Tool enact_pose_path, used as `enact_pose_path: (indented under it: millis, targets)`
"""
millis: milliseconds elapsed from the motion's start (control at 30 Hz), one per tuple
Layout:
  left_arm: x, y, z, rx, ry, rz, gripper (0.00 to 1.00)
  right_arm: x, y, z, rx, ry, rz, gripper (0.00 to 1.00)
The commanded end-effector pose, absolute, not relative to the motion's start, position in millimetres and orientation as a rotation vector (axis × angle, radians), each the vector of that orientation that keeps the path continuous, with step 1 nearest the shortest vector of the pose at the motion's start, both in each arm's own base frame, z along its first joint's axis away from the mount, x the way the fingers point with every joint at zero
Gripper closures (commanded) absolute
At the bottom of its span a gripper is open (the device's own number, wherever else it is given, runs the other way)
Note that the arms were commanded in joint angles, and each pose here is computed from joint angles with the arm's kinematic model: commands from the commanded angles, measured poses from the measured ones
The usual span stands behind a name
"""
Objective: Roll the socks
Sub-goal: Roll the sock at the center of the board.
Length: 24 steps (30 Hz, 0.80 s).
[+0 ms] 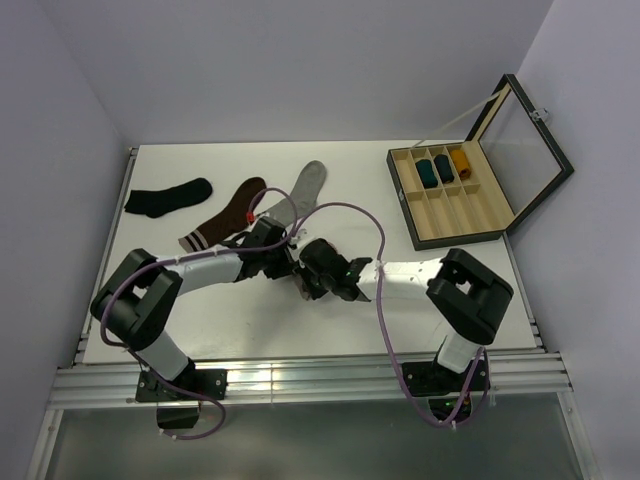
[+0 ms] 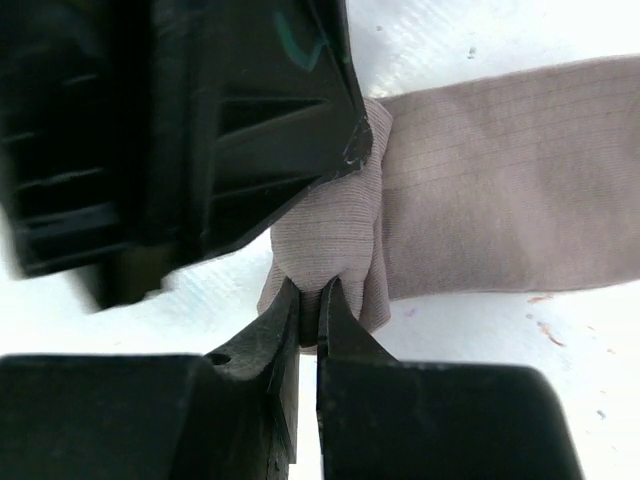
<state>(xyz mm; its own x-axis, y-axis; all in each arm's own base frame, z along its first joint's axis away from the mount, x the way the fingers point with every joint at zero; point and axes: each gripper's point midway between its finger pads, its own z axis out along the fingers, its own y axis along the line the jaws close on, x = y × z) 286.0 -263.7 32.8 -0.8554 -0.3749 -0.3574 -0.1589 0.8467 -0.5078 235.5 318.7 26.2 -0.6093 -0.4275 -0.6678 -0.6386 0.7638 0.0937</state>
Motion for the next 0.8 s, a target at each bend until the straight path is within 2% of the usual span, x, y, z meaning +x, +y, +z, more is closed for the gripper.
enact_pose_path:
  millis: [0, 167, 200, 400, 567, 767]
  targets:
    - [288, -265, 47, -0.384, 2.498, -0.684, 0.69, 210, 313, 7, -0.797, 2.479, 0.597, 1.00]
    - [291, -261, 59, -0.432, 2.435, -0.726, 0.57, 205, 317, 12, -0.729, 2.574, 0.872, 1.00]
    - [291, -262, 61, -0.436, 2.414, -0.741, 0.50, 209, 314, 11, -0.698, 2.592, 0.901, 1.00]
    - [291, -249, 73, -0.493, 2.333, -0.752, 0.30, 211, 319, 12, -0.668, 2.680, 1.116, 1.00]
    - [285, -245, 71, -0.531, 2.319, -0.783, 0.28, 215, 321, 13, -0.648, 2.725, 1.205, 1.00]
    - [280, -241, 57, -0.590, 2.339, -0.773, 0.31, 224, 320, 17, -0.568, 2.755, 1.298, 1.00]
